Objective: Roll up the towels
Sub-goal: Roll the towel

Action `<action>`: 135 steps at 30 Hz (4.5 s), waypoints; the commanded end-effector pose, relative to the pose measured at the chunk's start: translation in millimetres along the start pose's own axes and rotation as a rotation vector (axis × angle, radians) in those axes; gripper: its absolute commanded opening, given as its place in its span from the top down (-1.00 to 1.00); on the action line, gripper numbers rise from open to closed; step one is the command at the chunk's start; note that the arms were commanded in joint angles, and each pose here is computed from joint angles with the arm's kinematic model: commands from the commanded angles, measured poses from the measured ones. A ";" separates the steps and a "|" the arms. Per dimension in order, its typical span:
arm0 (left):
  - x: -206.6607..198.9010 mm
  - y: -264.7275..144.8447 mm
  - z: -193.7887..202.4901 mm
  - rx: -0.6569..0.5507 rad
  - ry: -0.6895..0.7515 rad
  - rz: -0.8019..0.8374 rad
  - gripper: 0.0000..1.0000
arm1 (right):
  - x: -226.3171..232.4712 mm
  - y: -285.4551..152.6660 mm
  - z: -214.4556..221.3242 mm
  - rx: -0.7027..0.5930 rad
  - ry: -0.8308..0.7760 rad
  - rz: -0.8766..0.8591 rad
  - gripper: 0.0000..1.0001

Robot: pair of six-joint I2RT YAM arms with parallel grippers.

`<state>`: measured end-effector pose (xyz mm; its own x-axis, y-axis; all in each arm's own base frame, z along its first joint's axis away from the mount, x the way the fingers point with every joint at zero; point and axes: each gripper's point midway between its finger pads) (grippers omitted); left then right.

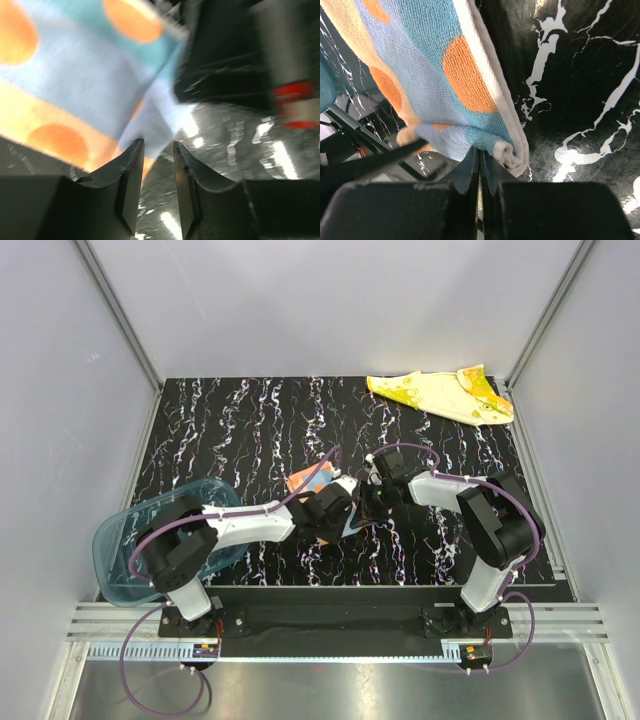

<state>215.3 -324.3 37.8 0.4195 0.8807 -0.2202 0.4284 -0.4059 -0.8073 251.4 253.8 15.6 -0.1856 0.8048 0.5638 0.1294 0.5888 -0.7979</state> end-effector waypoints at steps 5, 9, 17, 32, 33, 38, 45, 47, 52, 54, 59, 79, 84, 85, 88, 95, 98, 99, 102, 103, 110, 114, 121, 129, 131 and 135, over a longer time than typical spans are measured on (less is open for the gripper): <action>31.3 -9.5 0.0 -0.033 -0.015 -0.029 0.31 | -41.4 12.7 16.5 0.054 0.007 0.155 0.92; 39.7 -7.7 14.8 -0.005 -0.013 -0.043 0.32 | -42.3 13.9 16.3 0.057 0.007 0.158 0.92; 51.3 -11.7 13.4 -0.015 0.029 -0.100 0.26 | -41.4 14.6 15.0 0.064 0.002 0.158 0.92; 56.3 -7.3 54.8 0.082 0.012 -0.088 0.22 | -42.5 21.9 -14.5 0.084 0.014 0.201 0.93; 53.0 -8.1 59.1 0.090 0.018 -0.081 0.22 | -44.2 24.3 -14.7 0.092 0.019 0.203 0.94; 51.1 -10.5 77.1 0.135 0.053 -0.124 0.15 | -47.5 25.0 -26.4 0.091 0.016 0.212 0.94; 59.4 -15.0 103.8 0.199 0.069 -0.239 0.03 | -53.7 24.5 -36.3 0.102 0.021 0.219 0.93; 62.3 -13.2 109.4 0.211 0.081 -0.262 0.03 | -54.1 24.5 -38.2 0.101 0.020 0.218 0.93; 67.8 -9.9 122.6 0.238 0.130 -0.344 0.05 | -55.7 24.2 -41.1 0.106 0.019 0.217 0.92; 65.1 -12.0 124.0 0.239 0.146 -0.377 0.10 | -56.7 24.0 -41.9 0.111 0.017 0.217 0.93; 65.4 -9.8 130.1 0.228 0.194 -0.443 0.39 | -57.0 18.4 -47.3 0.114 0.014 0.211 0.92; -37.4 -19.5 98.8 0.152 0.062 0.020 1.00 | -54.9 -65.3 -72.7 -0.026 0.051 0.265 0.37; -58.2 -24.4 90.2 0.134 -0.037 0.161 1.00 | -46.6 -91.8 -71.7 -0.088 0.069 0.260 0.23; -62.5 -28.6 91.7 0.144 -0.054 0.203 1.00 | -45.0 -93.2 -66.9 -0.087 0.080 0.252 0.19; -77.9 -39.0 85.1 0.136 -0.161 0.368 1.00 | -28.0 -101.9 -58.5 -0.109 0.084 0.180 0.11; -88.4 -57.6 50.3 0.094 -0.435 0.625 1.00 | -1.5 -119.2 -32.4 -0.140 0.084 0.047 0.00; -90.2 -65.7 39.9 0.101 -0.545 0.705 1.00 | 7.8 -123.5 -19.8 -0.144 0.078 -0.012 -0.05; -84.3 -64.3 46.9 0.118 -0.582 0.707 1.00 | 12.5 -122.3 -14.1 -0.138 0.082 -0.051 -0.06; -77.6 -73.3 44.3 0.119 -0.712 0.788 1.00 | 22.6 -123.2 -5.5 -0.150 0.087 -0.127 -0.11; -77.1 -76.1 42.7 0.116 -0.737 0.809 1.00 | 25.1 -122.6 -3.1 -0.151 0.086 -0.145 -0.12; -63.2 -77.2 48.2 0.131 -0.954 0.822 1.00 | 35.6 -105.9 19.7 -0.133 0.080 -0.227 -0.16; -50.6 -69.9 57.7 0.139 -1.050 0.774 1.00 | 37.7 -86.9 34.2 -0.116 0.067 -0.220 -0.16; -28.7 -50.1 84.4 0.179 -1.145 0.627 1.00 | 36.6 -63.9 52.0 -0.083 0.080 -0.209 -0.16; -18.2 -41.5 94.6 0.186 -1.188 0.588 1.00 | 42.3 -43.6 65.6 -0.056 0.061 -0.196 -0.15; -17.3 -41.8 94.2 0.184 -1.196 0.597 1.00 | 39.7 -39.0 68.4 -0.045 0.067 -0.187 -0.14; -15.7 -38.6 97.7 0.196 -1.204 0.591 1.00 | 38.7 -33.1 71.2 -0.044 0.060 -0.195 -0.12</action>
<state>110.1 -305.1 26.3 -0.4806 0.3013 -0.8236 0.2396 -0.8583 -0.4538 165.2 253.5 49.7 -0.1294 0.6886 0.7135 0.1085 0.7251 -0.6801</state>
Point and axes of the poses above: each gripper's point midway between its finger pads, its own y axis out along the fingers, its own x axis along the line the jaws close on, z = x × y, and after that the axes turned 6 degrees about -y, right-handed
